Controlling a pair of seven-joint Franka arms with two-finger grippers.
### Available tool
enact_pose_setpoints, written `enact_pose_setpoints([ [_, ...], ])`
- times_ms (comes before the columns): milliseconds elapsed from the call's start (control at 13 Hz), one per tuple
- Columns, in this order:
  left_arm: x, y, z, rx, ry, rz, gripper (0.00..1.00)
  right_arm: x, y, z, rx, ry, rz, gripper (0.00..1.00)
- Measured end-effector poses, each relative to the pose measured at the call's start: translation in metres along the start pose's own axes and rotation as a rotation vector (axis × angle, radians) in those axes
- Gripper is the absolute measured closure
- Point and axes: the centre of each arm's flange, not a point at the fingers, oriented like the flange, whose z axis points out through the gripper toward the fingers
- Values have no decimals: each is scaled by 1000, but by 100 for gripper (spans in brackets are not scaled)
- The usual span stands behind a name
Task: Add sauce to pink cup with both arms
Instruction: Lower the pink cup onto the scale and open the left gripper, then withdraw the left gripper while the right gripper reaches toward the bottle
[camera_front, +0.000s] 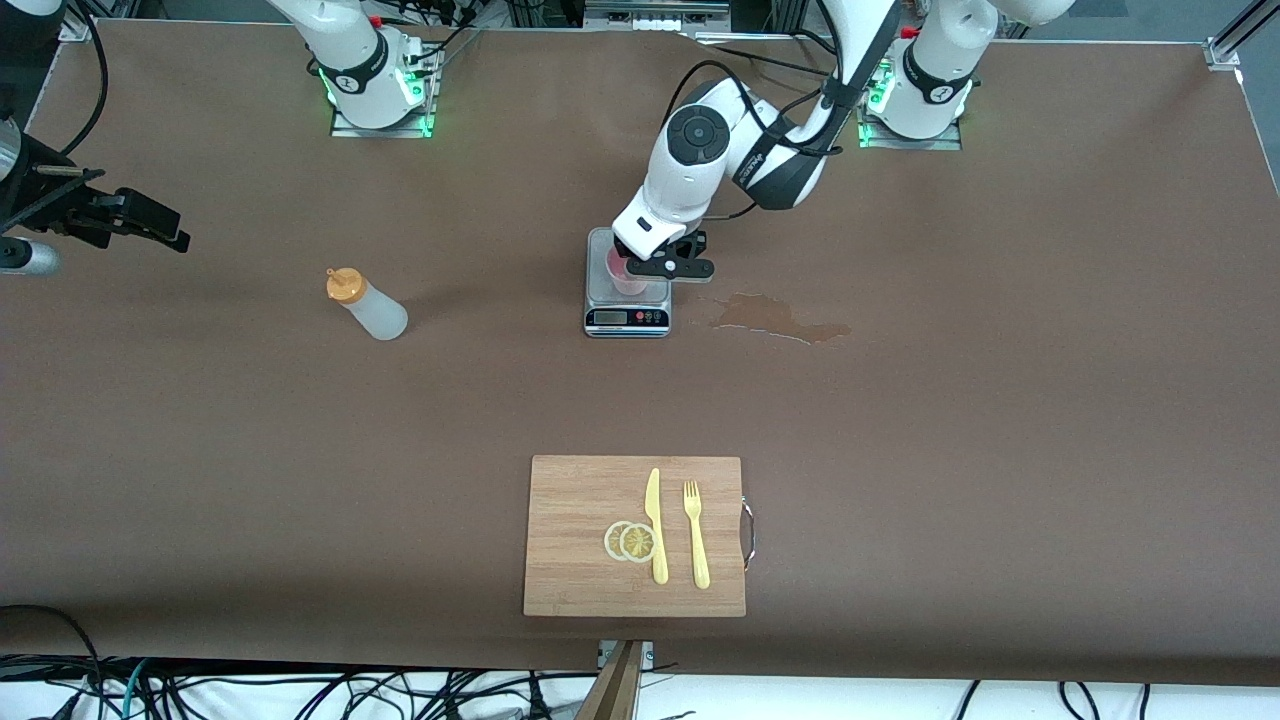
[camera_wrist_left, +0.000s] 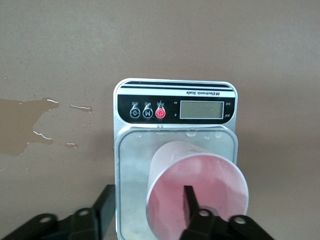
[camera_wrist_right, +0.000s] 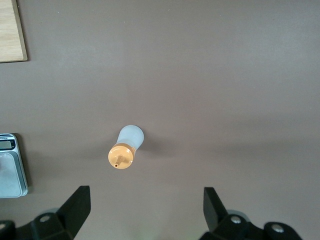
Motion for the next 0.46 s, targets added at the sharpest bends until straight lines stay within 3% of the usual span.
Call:
enact_pose_setpoints([
  [231,12,1,-26,15,-32,-18,3,0,-2,0,0,-2,-1,0],
  [463,52,-7,-98,39,-101,-61,0,-1,-8,1,-1,-11,-11,0],
])
